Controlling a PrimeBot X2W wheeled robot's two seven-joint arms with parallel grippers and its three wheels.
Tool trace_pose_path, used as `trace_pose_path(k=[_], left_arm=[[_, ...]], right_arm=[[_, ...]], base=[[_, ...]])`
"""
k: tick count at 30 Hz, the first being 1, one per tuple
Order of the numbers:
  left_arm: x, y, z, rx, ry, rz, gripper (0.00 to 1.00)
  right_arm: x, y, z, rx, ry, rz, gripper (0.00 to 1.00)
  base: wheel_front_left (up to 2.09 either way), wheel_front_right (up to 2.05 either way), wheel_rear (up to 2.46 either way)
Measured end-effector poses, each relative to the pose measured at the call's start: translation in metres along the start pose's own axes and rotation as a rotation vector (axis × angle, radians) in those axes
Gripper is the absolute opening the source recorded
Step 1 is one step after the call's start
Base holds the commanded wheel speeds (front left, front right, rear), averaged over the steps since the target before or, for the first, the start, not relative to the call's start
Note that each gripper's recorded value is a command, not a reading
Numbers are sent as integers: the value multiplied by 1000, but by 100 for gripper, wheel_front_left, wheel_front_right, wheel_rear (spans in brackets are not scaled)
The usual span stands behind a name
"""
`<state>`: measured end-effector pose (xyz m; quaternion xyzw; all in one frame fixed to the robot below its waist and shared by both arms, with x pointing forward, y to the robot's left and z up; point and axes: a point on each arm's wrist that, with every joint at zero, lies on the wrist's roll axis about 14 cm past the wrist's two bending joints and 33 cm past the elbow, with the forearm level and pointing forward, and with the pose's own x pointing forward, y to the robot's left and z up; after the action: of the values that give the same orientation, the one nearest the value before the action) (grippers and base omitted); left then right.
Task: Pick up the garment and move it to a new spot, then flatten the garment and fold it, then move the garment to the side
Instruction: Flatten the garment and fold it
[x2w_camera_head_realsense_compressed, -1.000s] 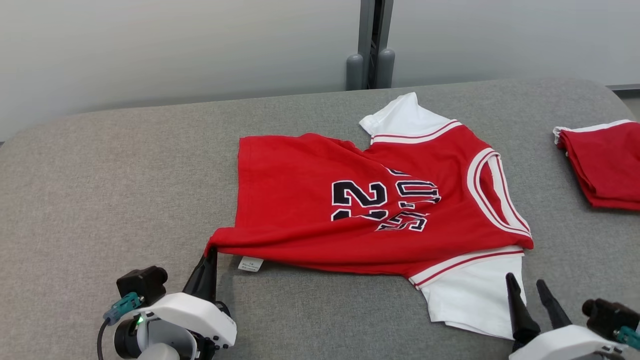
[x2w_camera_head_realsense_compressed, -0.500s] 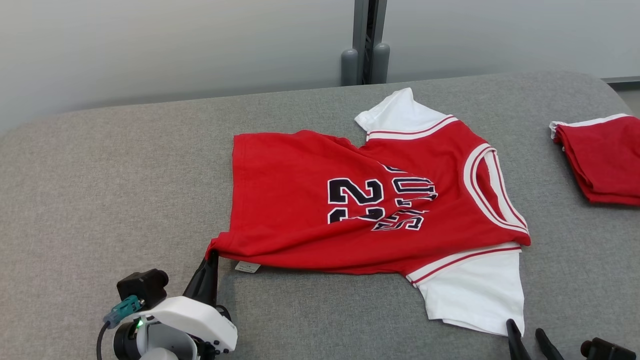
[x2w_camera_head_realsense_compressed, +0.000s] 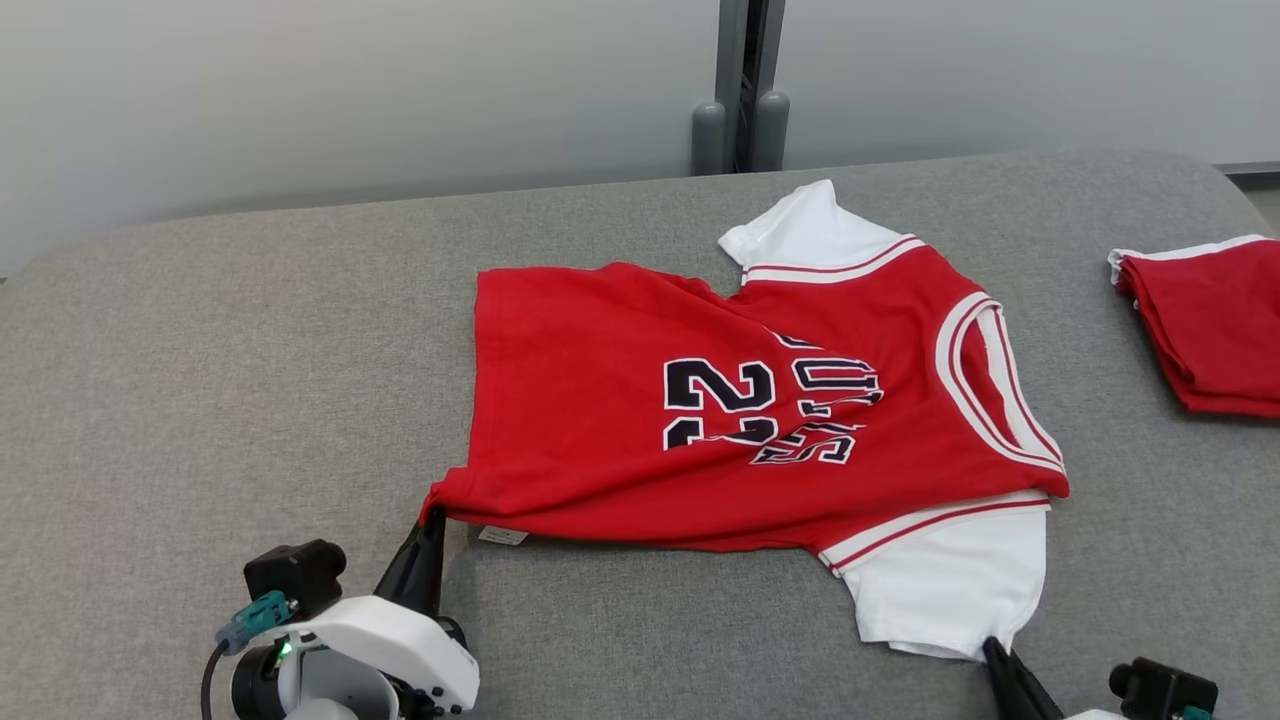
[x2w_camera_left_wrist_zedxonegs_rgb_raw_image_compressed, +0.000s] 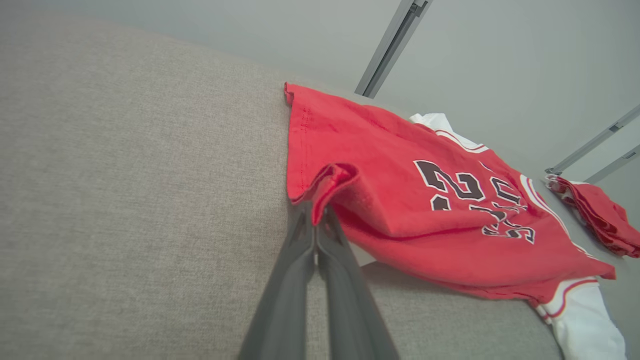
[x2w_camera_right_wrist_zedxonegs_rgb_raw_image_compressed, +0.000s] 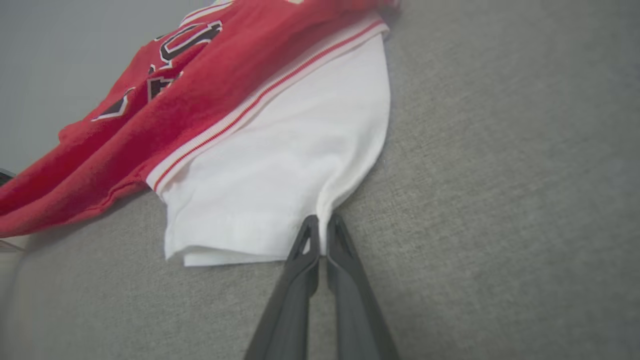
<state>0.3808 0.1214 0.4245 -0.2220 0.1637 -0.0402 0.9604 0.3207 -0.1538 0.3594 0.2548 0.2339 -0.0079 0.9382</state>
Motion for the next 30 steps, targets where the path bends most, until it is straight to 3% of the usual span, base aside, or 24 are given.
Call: trace_pose_path(k=[4,10,17,22,26,30], left_arm=[[-3,-4,-5,6,35,-26,0],[-11,-32,4,-58,104,-176,0],[-18,-59,78,-90,1,-290,0],[-22,-79,140,-140,-94,-349,0],[-25,-96,183,-225,-156,-393,0],[-25,-106,216,-355,-196,-420,0]], right_arm=[[4,18,21,5,-68,58,0],[6,50,108,-84,-295,192,0],[-16,91,222,-243,-565,313,0],[-42,129,290,-288,-727,398,0],[-60,150,333,-274,-817,446,0],[-66,165,360,-171,-841,499,0]], base=[[0,0,0],[0,0,0],[0,0,0],[0,0,0],[0,0,0],[0,0,0]])
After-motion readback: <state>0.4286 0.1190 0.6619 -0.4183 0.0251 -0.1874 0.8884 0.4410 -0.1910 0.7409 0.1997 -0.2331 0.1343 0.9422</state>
